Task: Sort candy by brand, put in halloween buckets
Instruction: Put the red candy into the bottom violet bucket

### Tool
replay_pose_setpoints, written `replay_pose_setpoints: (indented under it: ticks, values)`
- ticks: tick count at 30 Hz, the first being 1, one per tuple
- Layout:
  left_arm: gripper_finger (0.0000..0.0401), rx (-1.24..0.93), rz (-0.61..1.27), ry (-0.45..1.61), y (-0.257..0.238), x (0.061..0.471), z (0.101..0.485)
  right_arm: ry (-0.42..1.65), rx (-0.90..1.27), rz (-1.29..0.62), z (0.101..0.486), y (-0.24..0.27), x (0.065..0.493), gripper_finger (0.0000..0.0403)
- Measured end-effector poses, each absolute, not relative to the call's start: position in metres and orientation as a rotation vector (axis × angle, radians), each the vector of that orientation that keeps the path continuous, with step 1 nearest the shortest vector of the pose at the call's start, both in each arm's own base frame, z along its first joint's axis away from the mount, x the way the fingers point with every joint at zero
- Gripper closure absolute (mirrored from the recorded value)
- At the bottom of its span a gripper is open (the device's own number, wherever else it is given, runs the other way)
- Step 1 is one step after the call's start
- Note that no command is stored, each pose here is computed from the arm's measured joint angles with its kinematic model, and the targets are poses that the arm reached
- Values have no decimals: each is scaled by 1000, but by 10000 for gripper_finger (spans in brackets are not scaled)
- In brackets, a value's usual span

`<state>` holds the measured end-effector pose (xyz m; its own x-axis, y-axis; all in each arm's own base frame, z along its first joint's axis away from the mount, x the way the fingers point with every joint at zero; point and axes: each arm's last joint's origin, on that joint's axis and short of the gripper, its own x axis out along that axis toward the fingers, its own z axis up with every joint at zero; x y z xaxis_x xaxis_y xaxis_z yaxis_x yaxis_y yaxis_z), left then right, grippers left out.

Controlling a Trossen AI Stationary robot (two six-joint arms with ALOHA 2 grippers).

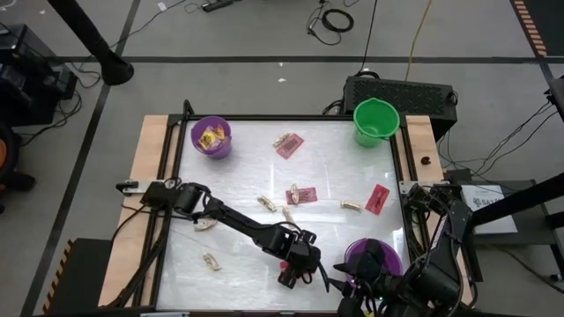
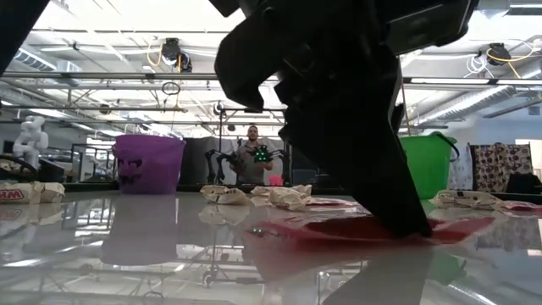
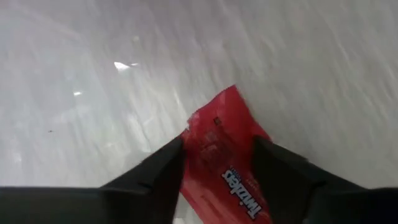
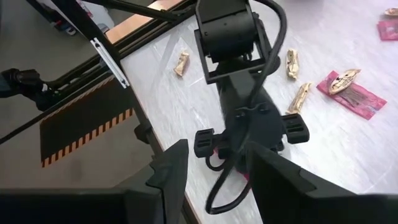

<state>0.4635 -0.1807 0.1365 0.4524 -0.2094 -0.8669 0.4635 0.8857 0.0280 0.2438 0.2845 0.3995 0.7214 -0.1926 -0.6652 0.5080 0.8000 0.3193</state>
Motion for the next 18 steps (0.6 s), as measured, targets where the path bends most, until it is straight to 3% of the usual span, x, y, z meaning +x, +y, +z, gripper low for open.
replay_pose_setpoints:
  ticks: [8, 12, 18]
  values:
    - [385, 283, -410, 1020, -180, 463, 141, 659, 515, -406, 399, 285, 244, 248]
    - [387, 289, -392, 997, -178, 461, 155, 660, 515, -406, 399, 285, 244, 248]
    - [397, 279, -318, 817, -168, 461, 210, 658, 520, -403, 400, 285, 244, 248]
